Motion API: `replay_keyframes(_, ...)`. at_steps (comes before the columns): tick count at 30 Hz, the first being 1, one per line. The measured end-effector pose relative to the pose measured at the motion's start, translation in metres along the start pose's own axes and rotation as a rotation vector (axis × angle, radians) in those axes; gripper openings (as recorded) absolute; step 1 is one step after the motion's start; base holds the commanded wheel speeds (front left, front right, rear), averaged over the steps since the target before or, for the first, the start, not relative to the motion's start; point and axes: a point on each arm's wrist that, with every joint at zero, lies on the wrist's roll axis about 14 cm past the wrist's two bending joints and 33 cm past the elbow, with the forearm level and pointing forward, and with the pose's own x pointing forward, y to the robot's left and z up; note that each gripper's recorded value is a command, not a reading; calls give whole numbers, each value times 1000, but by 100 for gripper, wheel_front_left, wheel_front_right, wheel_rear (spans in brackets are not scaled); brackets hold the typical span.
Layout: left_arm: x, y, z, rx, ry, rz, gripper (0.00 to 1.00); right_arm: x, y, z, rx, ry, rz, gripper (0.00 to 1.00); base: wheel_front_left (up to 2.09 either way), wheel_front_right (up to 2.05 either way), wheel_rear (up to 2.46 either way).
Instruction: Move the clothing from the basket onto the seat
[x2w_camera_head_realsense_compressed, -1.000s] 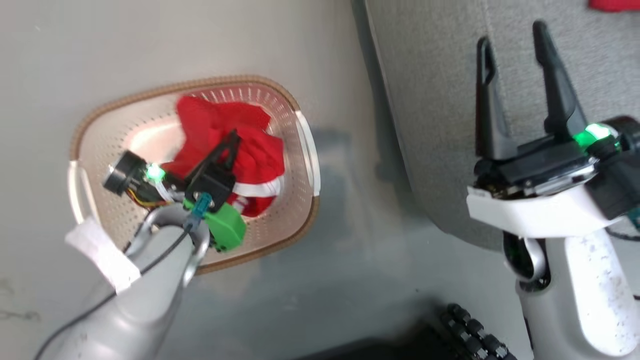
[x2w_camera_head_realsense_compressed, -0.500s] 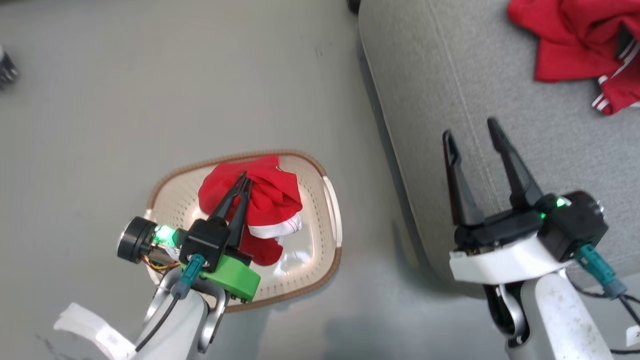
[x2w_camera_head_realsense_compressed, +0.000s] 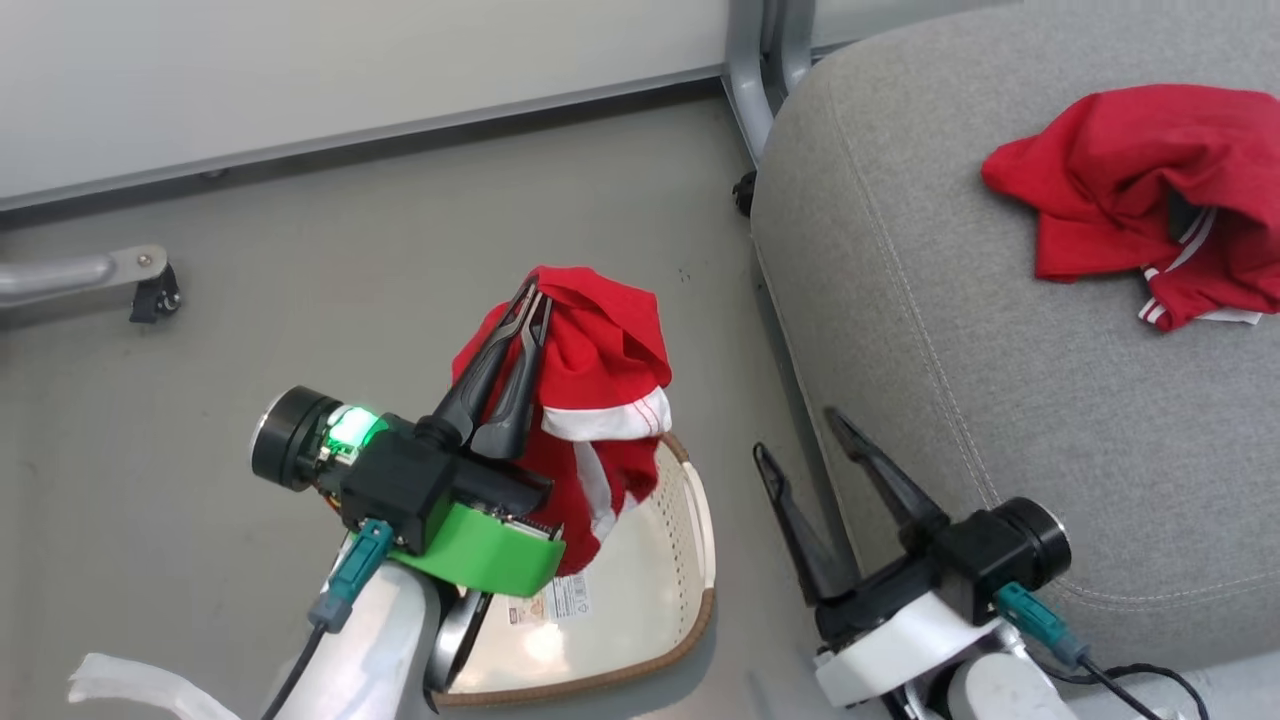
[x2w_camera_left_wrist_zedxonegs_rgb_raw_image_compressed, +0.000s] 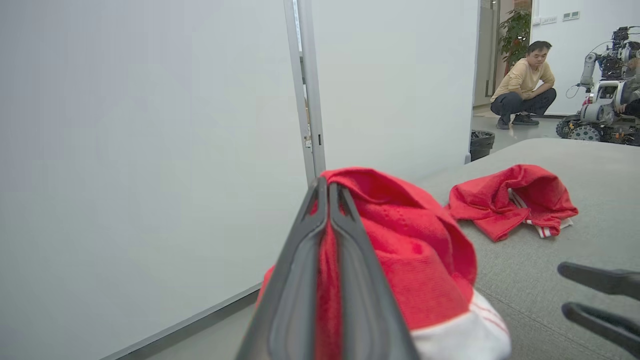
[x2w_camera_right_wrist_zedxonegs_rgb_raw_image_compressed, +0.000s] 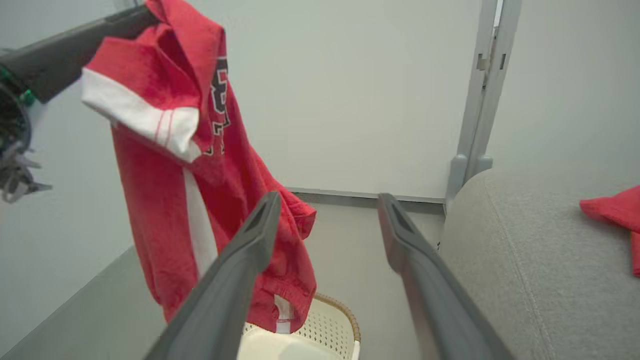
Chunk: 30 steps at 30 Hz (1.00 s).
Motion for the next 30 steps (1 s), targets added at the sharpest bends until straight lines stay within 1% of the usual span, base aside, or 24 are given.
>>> replay_keyframes(4,4,-11,29,-50,-81,-17,0,4,26,14,21,-41,83,100,0,0,0)
replay_keyframes(8,11,-22,47,-51,-129,-55,0,8,47,24,9,-67,165,100,0,0,0)
replay_keyframes(11,16,-32,53,-51,-145,-86,0,8,60,23,21,-63,206,100,0,0,0)
replay_keyframes(19,27,-64,66,-67,-176,-179,0,16,75,19,43,-49,255,100,0,0,0)
replay_keyframes(26,33,-81,65,-82,-142,-209,0,25,74,11,69,-20,246,100,0,0,0)
replay_keyframes(27,34,-81,64,-82,-137,-208,0,27,72,10,68,-18,242,80,0,0,0)
replay_keyframes(28,36,-81,62,-85,-130,-207,0,29,70,10,67,-18,235,21,0,0,0)
replay_keyframes(29,37,-81,60,-83,-120,-206,0,31,68,10,62,-18,233,0,0,0,0)
replay_keyframes(30,38,-80,58,-82,-116,-203,0,32,68,9,60,-15,233,0,0,0,0)
